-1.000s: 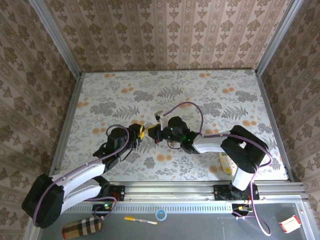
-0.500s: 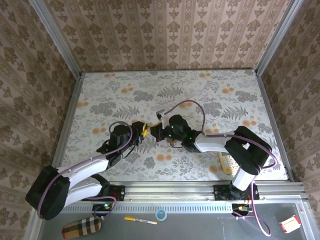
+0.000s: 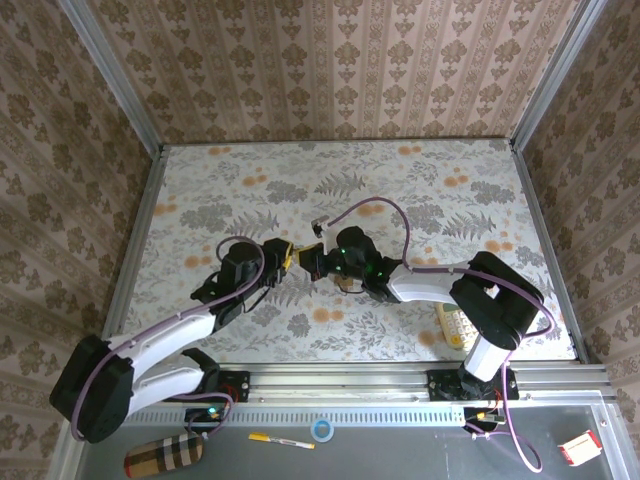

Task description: Unlock with the key

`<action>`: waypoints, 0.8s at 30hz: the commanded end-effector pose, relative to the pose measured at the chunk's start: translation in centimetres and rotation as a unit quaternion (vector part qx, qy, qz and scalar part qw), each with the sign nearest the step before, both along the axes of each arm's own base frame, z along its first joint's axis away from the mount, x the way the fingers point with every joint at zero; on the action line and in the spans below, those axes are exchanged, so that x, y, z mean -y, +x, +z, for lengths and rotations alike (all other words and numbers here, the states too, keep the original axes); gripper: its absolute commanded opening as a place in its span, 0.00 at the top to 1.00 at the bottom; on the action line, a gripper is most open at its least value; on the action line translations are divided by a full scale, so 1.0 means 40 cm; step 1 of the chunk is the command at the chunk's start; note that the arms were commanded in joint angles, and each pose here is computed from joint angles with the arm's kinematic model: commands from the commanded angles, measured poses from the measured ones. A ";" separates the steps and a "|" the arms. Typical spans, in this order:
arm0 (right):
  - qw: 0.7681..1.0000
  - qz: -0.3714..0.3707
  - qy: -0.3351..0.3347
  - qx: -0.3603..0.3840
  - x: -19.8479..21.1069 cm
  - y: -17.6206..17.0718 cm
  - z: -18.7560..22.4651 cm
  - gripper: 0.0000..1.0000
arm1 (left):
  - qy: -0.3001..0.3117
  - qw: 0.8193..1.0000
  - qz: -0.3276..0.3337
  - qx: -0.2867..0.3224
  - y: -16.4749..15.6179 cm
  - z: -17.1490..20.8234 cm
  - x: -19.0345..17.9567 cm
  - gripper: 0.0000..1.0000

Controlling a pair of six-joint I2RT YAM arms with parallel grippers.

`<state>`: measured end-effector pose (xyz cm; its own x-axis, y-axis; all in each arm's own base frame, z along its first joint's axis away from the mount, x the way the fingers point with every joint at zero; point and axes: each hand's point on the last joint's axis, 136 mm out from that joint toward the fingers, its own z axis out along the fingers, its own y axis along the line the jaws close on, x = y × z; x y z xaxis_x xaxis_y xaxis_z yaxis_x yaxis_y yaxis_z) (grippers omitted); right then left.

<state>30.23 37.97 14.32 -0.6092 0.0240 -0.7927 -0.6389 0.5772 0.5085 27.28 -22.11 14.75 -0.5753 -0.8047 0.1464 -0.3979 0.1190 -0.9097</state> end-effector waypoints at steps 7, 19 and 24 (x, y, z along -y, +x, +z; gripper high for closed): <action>0.973 0.221 0.033 0.052 -0.118 -0.210 0.151 1.00 | -0.102 0.972 -0.203 0.061 -0.106 0.163 0.188 1.00; 0.967 0.249 0.001 0.057 -0.082 -0.233 0.168 1.00 | -0.131 0.964 -0.217 0.085 -0.105 0.197 0.211 1.00; 0.979 0.189 0.050 0.057 -0.045 -0.186 0.204 1.00 | -0.142 0.963 -0.202 0.108 -0.099 0.223 0.202 1.00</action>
<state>28.19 34.64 13.44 -0.6271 -0.2158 -0.7485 -0.6748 0.6305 0.3835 25.72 -25.58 14.00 -0.7074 -0.6771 0.2027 -0.4006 0.1479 -0.9042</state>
